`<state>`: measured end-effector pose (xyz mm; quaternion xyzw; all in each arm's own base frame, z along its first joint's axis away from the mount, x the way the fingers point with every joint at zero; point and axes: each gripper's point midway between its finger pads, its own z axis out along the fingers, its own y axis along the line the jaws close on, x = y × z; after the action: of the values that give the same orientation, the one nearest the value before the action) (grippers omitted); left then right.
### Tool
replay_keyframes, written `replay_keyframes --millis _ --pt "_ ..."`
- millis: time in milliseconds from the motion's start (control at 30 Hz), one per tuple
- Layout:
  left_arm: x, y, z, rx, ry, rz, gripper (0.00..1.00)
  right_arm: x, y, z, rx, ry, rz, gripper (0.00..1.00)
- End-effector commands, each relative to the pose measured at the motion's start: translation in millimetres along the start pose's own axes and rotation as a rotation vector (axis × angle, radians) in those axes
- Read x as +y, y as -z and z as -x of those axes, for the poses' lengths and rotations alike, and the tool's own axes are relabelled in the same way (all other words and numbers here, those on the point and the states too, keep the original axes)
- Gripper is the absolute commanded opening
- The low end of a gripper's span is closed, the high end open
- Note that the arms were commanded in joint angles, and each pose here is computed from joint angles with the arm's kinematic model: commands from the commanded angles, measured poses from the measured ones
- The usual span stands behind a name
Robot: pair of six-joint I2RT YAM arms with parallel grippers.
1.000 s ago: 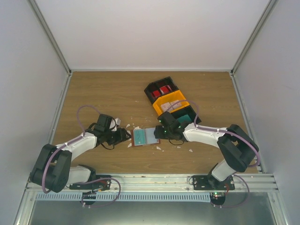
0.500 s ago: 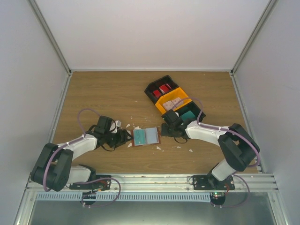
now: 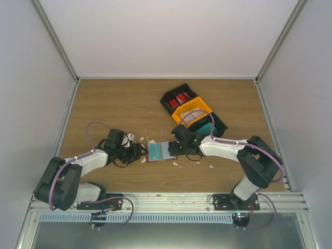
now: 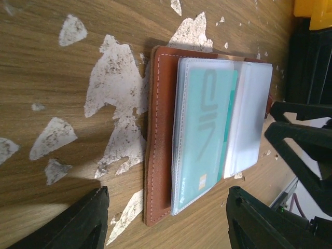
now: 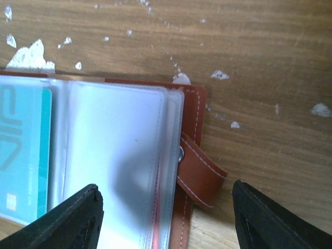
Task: Put the credit cards into the card holder
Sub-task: Close the card holder at the center of the board.
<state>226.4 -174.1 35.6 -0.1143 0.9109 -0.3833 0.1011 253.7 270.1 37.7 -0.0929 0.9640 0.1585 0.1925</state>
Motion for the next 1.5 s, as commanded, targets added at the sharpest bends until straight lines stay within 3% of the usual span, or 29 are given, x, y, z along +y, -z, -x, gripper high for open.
replay_keyframes --millis 0,267,467,600,733,1000,1267,1467 --pt "2.6 -7.4 -6.1 0.033 0.008 -0.019 0.63 6.0 -7.1 -10.0 0.021 -0.044 0.055 0.69" --pt "6.3 -16.1 -9.0 0.074 0.014 -0.026 0.54 -0.2 -19.0 -20.0 0.037 -0.122 0.061 0.66" --pt "11.5 -16.7 -4.8 0.06 0.003 0.011 0.46 -17.9 -11.0 -3.5 -0.038 -0.146 -0.03 0.56" --pt "14.0 -16.9 -2.7 0.05 0.001 0.027 0.43 -22.7 -10.3 -1.5 -0.045 -0.167 -0.044 0.39" --pt "15.6 -17.2 -2.3 0.049 0.002 0.033 0.42 -27.9 -17.1 -3.8 -0.027 -0.17 -0.064 0.31" --pt "13.6 -17.7 -1.5 0.052 -0.001 0.026 0.42 -17.7 -13.5 -0.2 -0.024 -0.158 -0.012 0.01" --pt "10.0 -23.0 -2.5 0.081 -0.014 -0.002 0.42 4.6 22.2 26.7 -0.119 -0.112 0.088 0.0" --pt "3.6 -26.9 2.9 0.089 -0.027 -0.023 0.42 43.1 49.1 38.2 -0.147 -0.011 0.282 0.01"
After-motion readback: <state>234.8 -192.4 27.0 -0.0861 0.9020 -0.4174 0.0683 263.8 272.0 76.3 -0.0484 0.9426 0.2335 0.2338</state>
